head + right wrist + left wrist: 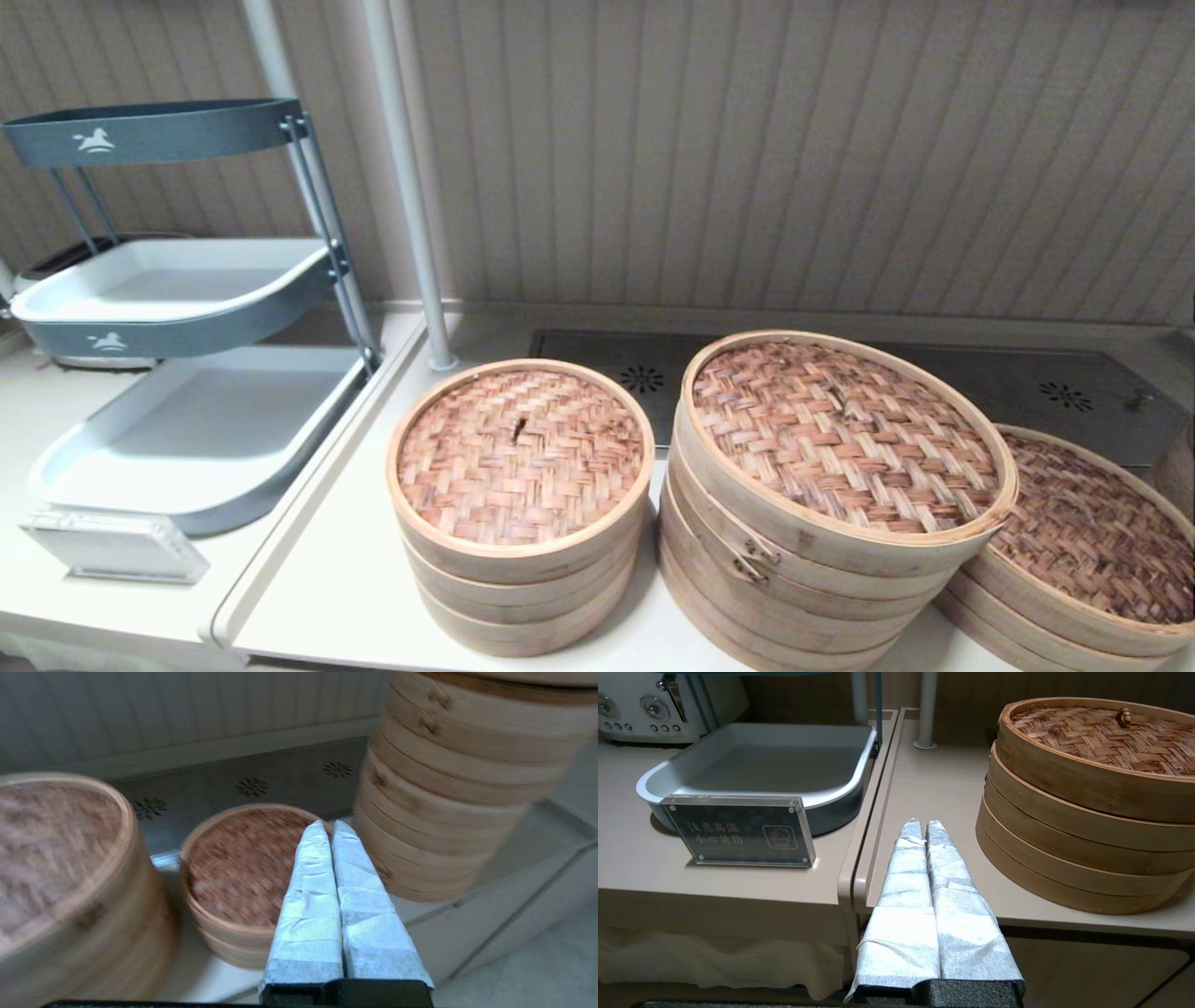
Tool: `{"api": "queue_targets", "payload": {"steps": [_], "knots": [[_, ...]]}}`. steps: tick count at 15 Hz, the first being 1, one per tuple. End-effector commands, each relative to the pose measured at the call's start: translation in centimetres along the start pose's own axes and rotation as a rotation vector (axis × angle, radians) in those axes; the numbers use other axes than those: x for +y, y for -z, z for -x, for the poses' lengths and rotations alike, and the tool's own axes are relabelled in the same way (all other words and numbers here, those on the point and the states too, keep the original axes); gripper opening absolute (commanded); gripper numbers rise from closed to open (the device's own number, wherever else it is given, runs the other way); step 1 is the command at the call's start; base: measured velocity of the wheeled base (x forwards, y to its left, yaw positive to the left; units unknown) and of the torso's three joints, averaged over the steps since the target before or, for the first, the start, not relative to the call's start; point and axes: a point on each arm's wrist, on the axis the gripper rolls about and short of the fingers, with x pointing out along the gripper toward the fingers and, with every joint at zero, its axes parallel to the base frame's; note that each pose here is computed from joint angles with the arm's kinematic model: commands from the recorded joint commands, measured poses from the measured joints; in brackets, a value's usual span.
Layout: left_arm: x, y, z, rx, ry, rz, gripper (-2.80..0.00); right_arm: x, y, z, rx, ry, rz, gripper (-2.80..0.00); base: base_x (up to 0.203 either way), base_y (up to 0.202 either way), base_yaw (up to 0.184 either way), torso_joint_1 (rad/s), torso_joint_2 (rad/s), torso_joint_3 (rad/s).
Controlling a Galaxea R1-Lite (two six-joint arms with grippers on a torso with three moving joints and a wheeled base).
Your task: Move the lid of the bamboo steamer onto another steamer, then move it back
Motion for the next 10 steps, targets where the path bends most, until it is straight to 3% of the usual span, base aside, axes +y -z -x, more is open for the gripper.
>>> {"api": "queue_targets", "payload": {"steps": [1, 4, 10], "knots": [[0.0, 0.7, -0.1, 0.023, 0.000, 0.000, -2.80, -1.0, 3.3, 2.5, -0.038, -0.016, 0.004, -2.80, 0.000, 0.000, 0.000, 0.000, 0.00, 0.000], [0.0, 0.7, -0.1, 0.022, 0.000, 0.000, -2.80, 0.1, 8.4, 1.9, 0.007, -0.234, 0.047, -2.80, 0.000, 0.000, 0.000, 0.000, 0.00, 0.000], [0.0, 0.7, -0.1, 0.024, 0.001, 0.000, -2.80, 1.8, 15.2, -0.6, 0.000, -0.428, 0.064, -2.80, 0.000, 0.000, 0.000, 0.000, 0.00, 0.000]]}}
